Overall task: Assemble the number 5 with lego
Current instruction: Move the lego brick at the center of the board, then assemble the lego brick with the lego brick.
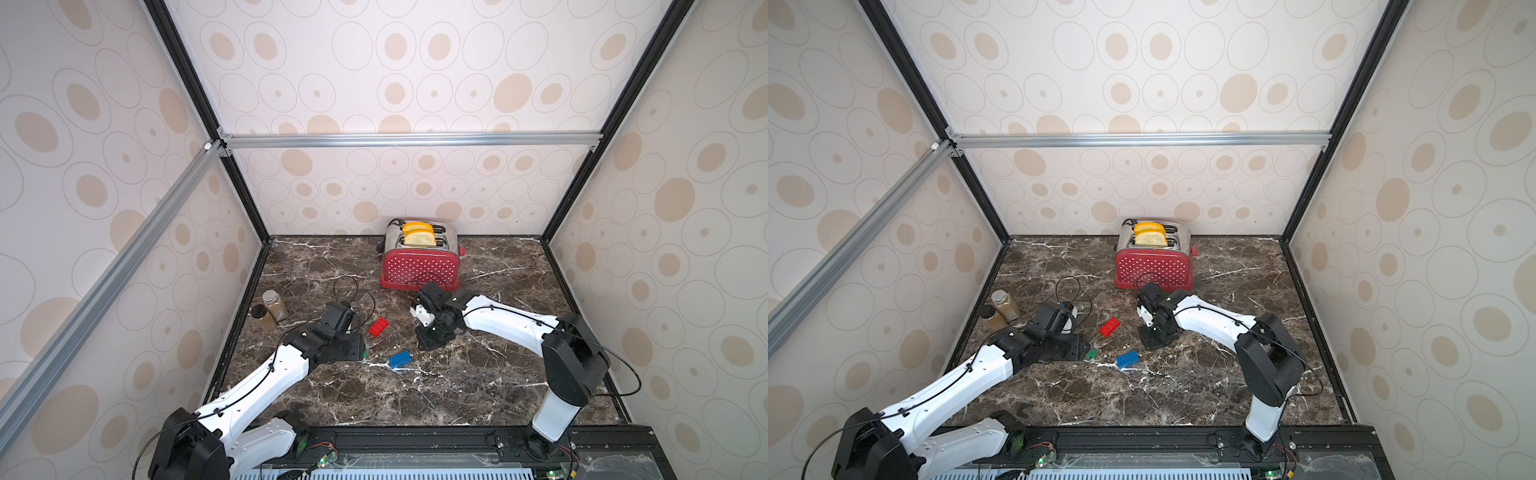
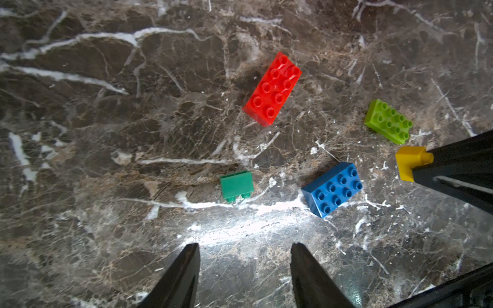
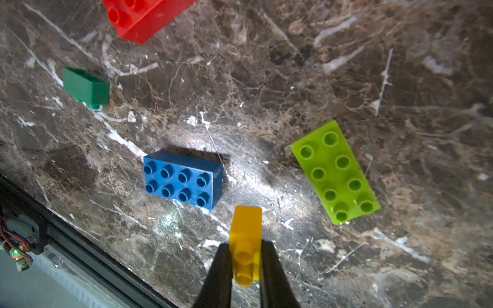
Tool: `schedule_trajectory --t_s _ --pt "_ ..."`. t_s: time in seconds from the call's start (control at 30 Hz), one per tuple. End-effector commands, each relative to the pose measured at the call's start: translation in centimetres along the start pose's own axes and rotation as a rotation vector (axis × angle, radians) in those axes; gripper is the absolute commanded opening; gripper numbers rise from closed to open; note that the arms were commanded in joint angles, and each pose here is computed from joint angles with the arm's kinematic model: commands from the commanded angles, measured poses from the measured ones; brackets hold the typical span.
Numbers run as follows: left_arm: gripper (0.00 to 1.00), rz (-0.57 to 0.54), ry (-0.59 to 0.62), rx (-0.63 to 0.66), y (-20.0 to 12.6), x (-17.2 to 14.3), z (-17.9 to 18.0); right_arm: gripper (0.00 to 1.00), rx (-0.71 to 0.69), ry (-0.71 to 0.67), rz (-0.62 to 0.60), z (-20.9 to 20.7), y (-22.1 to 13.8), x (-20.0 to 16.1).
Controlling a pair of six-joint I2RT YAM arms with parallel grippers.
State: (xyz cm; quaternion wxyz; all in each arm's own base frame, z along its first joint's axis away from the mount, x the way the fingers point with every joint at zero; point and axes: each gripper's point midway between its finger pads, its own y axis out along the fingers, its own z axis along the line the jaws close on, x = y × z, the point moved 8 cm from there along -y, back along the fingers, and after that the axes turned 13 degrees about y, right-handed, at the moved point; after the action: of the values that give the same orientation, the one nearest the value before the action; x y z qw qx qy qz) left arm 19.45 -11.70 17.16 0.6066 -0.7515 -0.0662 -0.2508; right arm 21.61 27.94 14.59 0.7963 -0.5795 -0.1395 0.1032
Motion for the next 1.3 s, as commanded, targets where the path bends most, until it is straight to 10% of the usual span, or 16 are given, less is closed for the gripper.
schedule_trajectory --t_s 0.0,1.27 --pt "0.59 0.026 -0.027 0.073 -0.2 -0.8 1.0 0.16 -0.038 -0.037 0.031 0.9 0.3 -0.1" --pt "0.6 0.033 -0.035 0.114 -0.5 -1.2 1.7 0.16 -0.143 -0.061 0.133 3.7 4.1 0.0"
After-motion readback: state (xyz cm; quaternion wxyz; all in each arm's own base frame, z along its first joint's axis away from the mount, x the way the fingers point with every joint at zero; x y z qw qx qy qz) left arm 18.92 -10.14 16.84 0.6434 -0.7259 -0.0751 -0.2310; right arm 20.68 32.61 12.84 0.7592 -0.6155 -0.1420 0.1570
